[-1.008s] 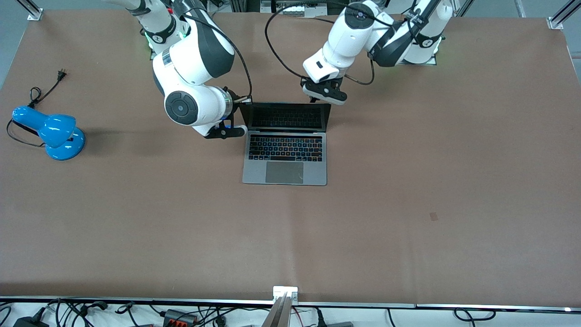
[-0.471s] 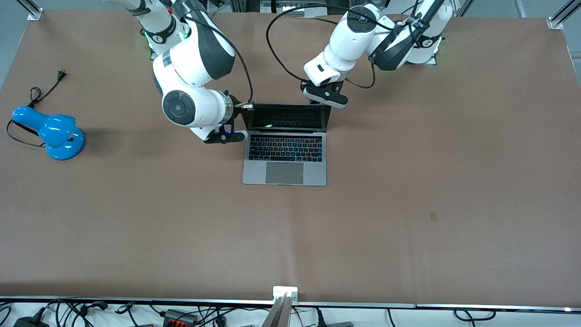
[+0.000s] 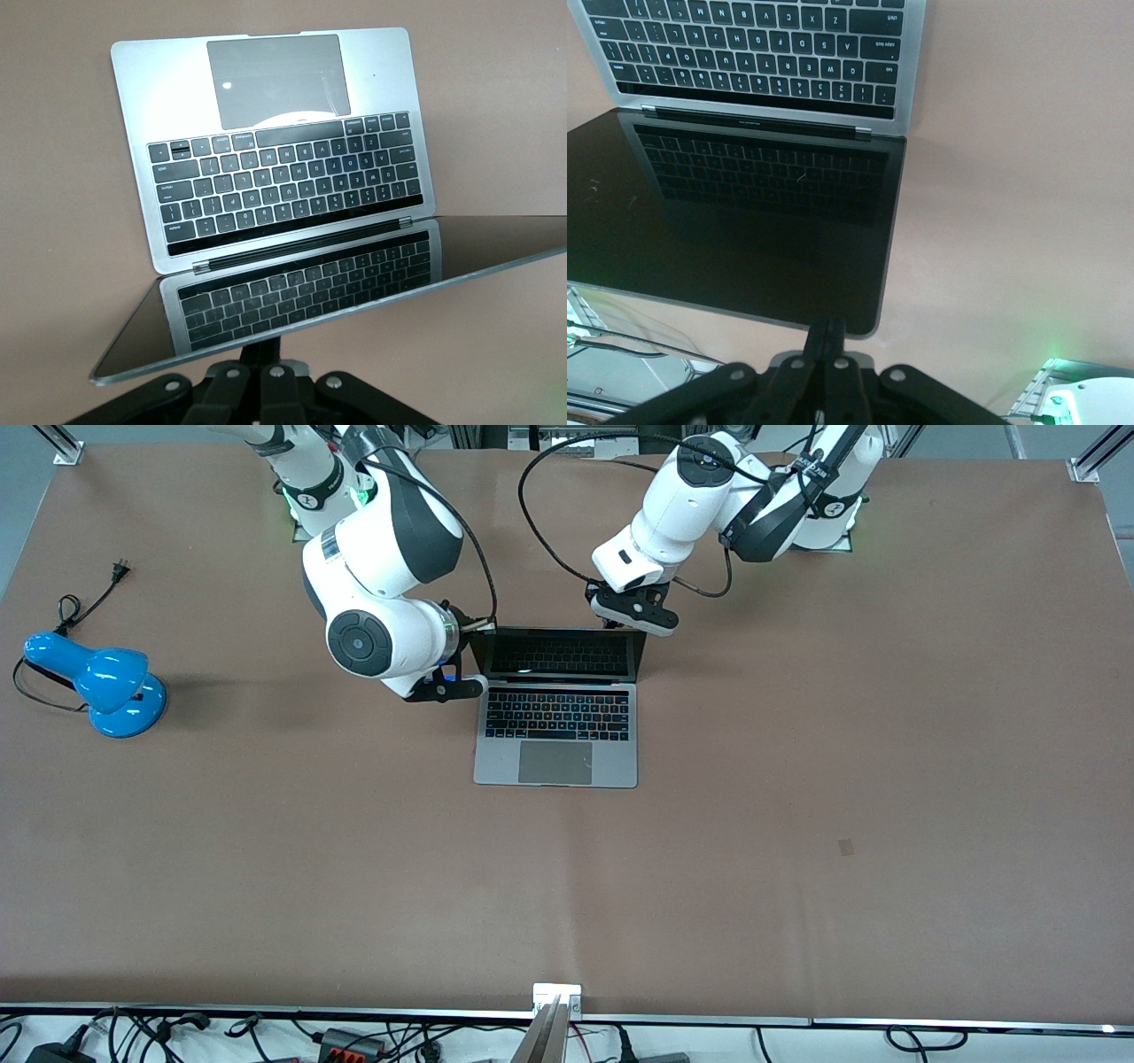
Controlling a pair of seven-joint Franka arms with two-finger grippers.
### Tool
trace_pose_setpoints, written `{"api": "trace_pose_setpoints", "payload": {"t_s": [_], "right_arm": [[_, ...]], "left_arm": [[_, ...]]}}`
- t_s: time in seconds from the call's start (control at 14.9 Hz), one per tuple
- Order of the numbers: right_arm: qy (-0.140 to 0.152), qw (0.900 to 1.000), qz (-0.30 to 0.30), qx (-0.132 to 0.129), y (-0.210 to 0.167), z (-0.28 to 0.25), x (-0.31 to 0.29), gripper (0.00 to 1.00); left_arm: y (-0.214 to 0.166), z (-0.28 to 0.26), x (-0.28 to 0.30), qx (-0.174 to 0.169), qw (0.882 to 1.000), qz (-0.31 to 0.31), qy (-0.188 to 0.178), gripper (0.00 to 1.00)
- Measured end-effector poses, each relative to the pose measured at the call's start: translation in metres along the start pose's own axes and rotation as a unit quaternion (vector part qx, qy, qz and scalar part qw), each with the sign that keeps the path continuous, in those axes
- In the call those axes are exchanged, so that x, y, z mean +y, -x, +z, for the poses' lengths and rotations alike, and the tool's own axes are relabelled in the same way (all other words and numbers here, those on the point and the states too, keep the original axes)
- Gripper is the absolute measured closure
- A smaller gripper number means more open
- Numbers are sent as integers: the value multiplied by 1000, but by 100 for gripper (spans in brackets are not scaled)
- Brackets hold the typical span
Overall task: Close laptop with both arms from behind
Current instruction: 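Lower both grippers onto the back of the open laptop screen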
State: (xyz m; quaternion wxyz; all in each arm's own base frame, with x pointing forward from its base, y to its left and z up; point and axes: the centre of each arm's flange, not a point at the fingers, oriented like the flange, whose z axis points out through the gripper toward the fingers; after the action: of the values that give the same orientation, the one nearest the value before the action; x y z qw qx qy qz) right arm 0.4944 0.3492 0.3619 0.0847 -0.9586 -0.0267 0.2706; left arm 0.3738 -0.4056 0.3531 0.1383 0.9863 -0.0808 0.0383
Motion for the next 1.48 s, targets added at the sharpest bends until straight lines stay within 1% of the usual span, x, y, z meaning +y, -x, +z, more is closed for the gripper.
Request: {"api": "trace_pose_setpoints", "payload": {"t_s": [0.2, 0.27, 0.34, 0.47, 0.54, 0.74, 0.87, 1.01, 1.21, 1.34, 1.48], "right_arm": [[-2, 1000, -4, 6, 1, -7, -3, 99], [-5, 1000, -5, 8, 2, -18, -3, 99], [-6, 1000, -5, 4, 4, -32, -1, 99], [-2, 1000, -7, -15, 14, -52, 5, 99], [2, 1000, -9, -26, 18, -54, 5, 99], [25, 998, -23, -55, 28, -21, -16, 99], [41, 997, -22, -65, 29, 8, -33, 99], [53, 996, -21, -61, 22, 29, -43, 99], [59, 997, -18, -39, 6, 39, -42, 99], [57, 998, -14, -25, -3, 41, -40, 99], [52, 998, -10, -18, -7, 36, -37, 99]], "left_arm": [[-1, -1, 1, 1, 1000, 0, 1, 99], [-1, -1, 1, 2, 1000, 1, 1, 99], [-1, -2, 2, 2, 1000, 1, 1, 99], [-1, -2, 2, 3, 1000, 1, 1, 99], [-1, -2, 2, 3, 1000, 1, 1, 99], [-1, -2, 2, 3, 1000, 2, 1, 99], [-1, -2, 2, 3, 1000, 2, 1, 99], [-1, -2, 2, 3, 1000, 2, 1, 99], [-1, -2, 2, 3, 1000, 2, 1, 99], [-1, -2, 2, 3, 1000, 2, 1, 99], [-1, -2, 2, 3, 1000, 2, 1, 99]]}}
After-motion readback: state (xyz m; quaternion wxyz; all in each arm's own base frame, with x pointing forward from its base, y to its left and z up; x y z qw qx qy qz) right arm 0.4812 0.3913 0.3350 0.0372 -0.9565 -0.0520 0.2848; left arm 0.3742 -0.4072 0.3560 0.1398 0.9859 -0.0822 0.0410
